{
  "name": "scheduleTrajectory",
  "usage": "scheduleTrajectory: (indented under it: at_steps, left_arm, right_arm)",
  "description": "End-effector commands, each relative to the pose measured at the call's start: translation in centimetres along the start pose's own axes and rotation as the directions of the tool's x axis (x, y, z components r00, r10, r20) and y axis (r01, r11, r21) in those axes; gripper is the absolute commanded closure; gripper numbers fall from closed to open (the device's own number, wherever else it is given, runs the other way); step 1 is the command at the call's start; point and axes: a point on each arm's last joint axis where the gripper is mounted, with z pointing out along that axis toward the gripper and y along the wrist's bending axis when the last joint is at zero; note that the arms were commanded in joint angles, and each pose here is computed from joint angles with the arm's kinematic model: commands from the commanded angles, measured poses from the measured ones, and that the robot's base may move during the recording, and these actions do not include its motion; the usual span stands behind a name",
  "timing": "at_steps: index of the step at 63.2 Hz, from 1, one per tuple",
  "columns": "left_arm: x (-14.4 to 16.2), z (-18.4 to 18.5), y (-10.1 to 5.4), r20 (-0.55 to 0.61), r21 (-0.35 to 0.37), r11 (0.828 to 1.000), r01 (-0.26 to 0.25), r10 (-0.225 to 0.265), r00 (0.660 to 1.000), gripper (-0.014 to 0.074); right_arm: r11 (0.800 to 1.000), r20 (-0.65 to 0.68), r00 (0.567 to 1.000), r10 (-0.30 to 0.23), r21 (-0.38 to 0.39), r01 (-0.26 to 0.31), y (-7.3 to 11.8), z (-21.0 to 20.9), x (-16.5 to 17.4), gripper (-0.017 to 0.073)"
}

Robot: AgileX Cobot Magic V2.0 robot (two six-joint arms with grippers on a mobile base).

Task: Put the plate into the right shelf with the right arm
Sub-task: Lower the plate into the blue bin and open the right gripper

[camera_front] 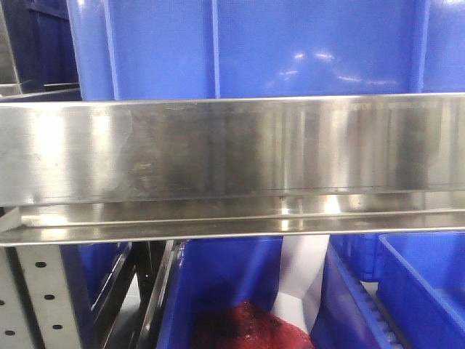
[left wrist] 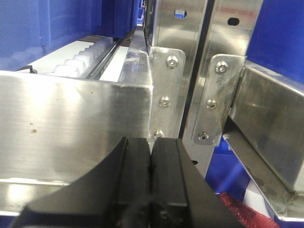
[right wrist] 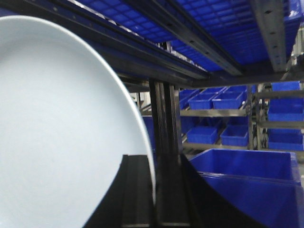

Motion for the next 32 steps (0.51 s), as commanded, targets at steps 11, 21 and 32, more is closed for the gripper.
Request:
scheduleTrajectory:
  at_steps: [11, 21, 32]
  left_arm:
    - [-0.4, 0.0, -0.1, 0.077, 0.015, 1.0, 0.007, -0.009, 0.997, 0.064]
    - [-0.4, 0.0, -0.1, 0.077, 0.015, 1.0, 0.007, -0.009, 0.997, 0.064]
    - [-0.4, 0.0, -0.1, 0.077, 0.015, 1.0, 0.007, -0.009, 0.997, 0.064]
  right_arm:
    - [0.998, 0.011, 1.0, -0.023, 0.066, 0.022, -1.2, 8.1, 0.0, 0.0502]
    - [0.99, -0.081, 0.996, -0.032, 0.133, 0.042, -3.3, 11.3, 2.5, 0.0502]
    - [0.982, -0.249, 0.969, -0.011, 0.181, 0.058, -5.2, 12.6, 5.6, 0.0434]
